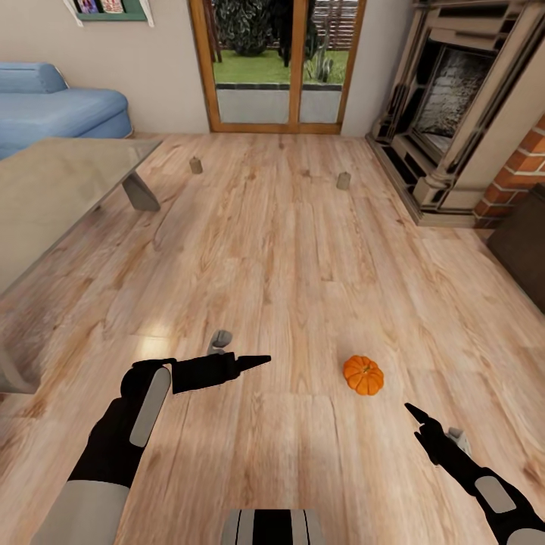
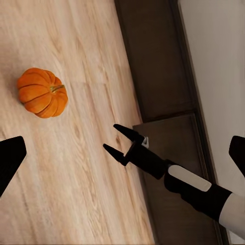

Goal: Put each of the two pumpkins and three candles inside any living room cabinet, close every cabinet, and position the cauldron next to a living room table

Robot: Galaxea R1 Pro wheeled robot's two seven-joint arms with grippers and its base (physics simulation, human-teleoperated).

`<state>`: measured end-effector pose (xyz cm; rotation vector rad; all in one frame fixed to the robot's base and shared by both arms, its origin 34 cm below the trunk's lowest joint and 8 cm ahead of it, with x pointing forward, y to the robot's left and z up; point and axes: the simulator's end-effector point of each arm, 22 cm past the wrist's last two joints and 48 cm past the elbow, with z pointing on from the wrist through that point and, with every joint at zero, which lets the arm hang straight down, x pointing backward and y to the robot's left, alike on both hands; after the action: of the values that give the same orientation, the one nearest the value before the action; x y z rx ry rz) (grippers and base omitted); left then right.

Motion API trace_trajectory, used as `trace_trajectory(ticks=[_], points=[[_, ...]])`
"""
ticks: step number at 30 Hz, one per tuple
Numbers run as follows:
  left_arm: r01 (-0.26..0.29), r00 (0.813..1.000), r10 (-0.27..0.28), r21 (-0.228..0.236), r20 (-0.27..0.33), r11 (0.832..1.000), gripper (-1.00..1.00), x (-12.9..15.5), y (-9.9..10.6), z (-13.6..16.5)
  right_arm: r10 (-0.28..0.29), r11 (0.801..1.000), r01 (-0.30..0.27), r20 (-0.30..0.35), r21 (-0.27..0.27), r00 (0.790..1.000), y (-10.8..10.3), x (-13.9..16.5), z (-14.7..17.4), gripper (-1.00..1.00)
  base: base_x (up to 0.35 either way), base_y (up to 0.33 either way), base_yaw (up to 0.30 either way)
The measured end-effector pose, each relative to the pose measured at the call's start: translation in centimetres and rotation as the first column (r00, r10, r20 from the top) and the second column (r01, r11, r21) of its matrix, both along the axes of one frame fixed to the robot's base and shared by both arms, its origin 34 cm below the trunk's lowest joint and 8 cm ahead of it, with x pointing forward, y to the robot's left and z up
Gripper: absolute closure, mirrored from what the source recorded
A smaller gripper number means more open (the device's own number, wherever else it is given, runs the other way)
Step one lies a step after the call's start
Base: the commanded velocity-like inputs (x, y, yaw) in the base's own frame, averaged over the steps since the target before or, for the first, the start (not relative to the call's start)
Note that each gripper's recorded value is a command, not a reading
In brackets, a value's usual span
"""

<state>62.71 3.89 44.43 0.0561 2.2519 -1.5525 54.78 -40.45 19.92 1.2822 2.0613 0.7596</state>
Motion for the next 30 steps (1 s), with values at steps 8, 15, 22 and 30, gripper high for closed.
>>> trace_trajectory(ticks=[8, 15, 22, 30], points=[[0.000, 1.000, 0.000, 0.000, 0.000, 1.000, -1.00, 0.00, -0.01, -0.03, 0.000, 1.000, 0.000, -0.001, 0.000, 1.000, -0.01, -0.02, -0.02, -1.00, 0.267, 0.001, 0.000], [-0.001, 1.000, 0.001, 0.002, -0.001, 1.000, -1.00, 0.02, 0.00, -0.08, 0.001, 1.000, -0.001, -0.005, -0.002, 1.000, 0.01, -0.06, -0.10, -1.00, 0.212, 0.073, 0.000], [-0.002, 1.000, 0.002, 0.004, -0.001, 1.000, -1.00, 0.03, 0.02, -0.14, 0.002, 1.000, -0.002, -0.007, -0.002, 1.000, 0.02, -0.09, -0.14, -1.00, 0.073, 0.027, 0.000], [-0.001, 1.000, 0.001, 0.002, 0.000, 1.000, -1.00, 0.04, 0.08, -0.05, 0.002, 1.000, -0.002, -0.007, -0.003, 1.000, 0.01, -0.06, -0.15, -1.00, 0.008, 0.003, 0.000]])
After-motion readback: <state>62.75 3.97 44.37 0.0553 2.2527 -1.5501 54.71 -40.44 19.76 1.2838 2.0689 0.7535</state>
